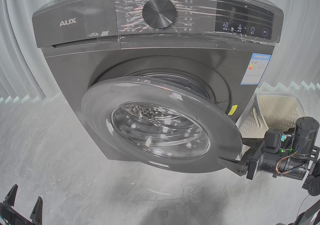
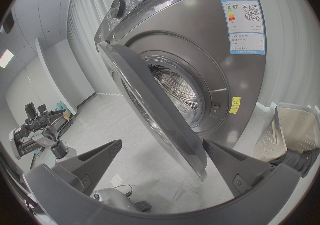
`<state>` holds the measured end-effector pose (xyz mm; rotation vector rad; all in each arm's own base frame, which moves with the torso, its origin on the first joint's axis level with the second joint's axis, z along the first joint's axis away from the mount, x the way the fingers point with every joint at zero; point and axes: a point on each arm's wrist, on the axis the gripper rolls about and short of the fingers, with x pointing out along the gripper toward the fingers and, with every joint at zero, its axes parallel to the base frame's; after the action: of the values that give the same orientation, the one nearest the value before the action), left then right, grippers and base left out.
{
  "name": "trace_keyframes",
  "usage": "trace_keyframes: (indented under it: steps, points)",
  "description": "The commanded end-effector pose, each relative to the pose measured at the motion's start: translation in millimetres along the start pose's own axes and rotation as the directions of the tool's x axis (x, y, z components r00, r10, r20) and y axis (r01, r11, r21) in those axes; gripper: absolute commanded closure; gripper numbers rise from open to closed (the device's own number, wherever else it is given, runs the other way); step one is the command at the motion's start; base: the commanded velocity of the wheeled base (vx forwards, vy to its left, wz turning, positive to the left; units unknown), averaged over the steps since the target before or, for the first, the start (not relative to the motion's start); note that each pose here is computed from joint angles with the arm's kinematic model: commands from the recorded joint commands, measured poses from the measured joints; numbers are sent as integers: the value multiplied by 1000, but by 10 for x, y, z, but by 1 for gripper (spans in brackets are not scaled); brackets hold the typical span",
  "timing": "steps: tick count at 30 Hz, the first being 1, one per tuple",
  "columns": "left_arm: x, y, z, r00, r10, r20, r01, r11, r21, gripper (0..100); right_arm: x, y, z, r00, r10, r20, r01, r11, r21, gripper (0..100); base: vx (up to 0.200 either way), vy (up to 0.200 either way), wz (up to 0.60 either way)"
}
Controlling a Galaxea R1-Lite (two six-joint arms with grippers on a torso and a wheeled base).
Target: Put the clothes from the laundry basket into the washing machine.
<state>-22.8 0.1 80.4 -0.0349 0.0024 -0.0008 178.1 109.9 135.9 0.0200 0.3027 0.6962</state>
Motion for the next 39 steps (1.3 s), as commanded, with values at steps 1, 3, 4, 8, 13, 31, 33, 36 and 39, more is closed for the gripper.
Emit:
trace_keyframes:
  steps: [1,3,4,8,13,31,33,36,39]
  points:
    - [0,1,-48,1000,-1,-1,1,1000,0,0,1,-11,39,1000,-6,17,6,1000,-4,0,0,0,0]
    - [0,1,-48,1000,-1,-1,1,1000,0,0,21,-20,59,1000,-9,22,9,1000,-4,0,-100,0,0]
    - [0,1,-48,1000,-1,-1,1,1000,0,0,44,-30,65,1000,-12,21,12,1000,-3,0,-200,0,0]
    - [0,1,-48,1000,-1,-1,1,1000,0,0,150,-62,59,1000,-17,3,17,1000,-2,0,-200,0,0]
    - [0,1,-48,1000,-1,-1,1,1000,0,0,142,-31,20,1000,-5,-12,5,1000,-3,0,0,0,0]
    - [0,1,-48,1000,-1,-1,1,1000,0,0,113,-29,75,1000,-6,15,6,1000,-7,0,0,0,0]
    - [0,1,-48,1000,-1,-1,1,1000,0,0,156,-25,49,1000,-1,0,1,1000,-6,0,0,0,0]
    - [0,1,-48,1000,-1,-1,1,1000,0,0,145,-4,17,1000,8,0,-8,1000,-7,0,0,0,0]
    - [0,1,-48,1000,-1,-1,1,1000,0,0,92,64,-51,999,35,-10,-35,999,-11,0,0,0,0]
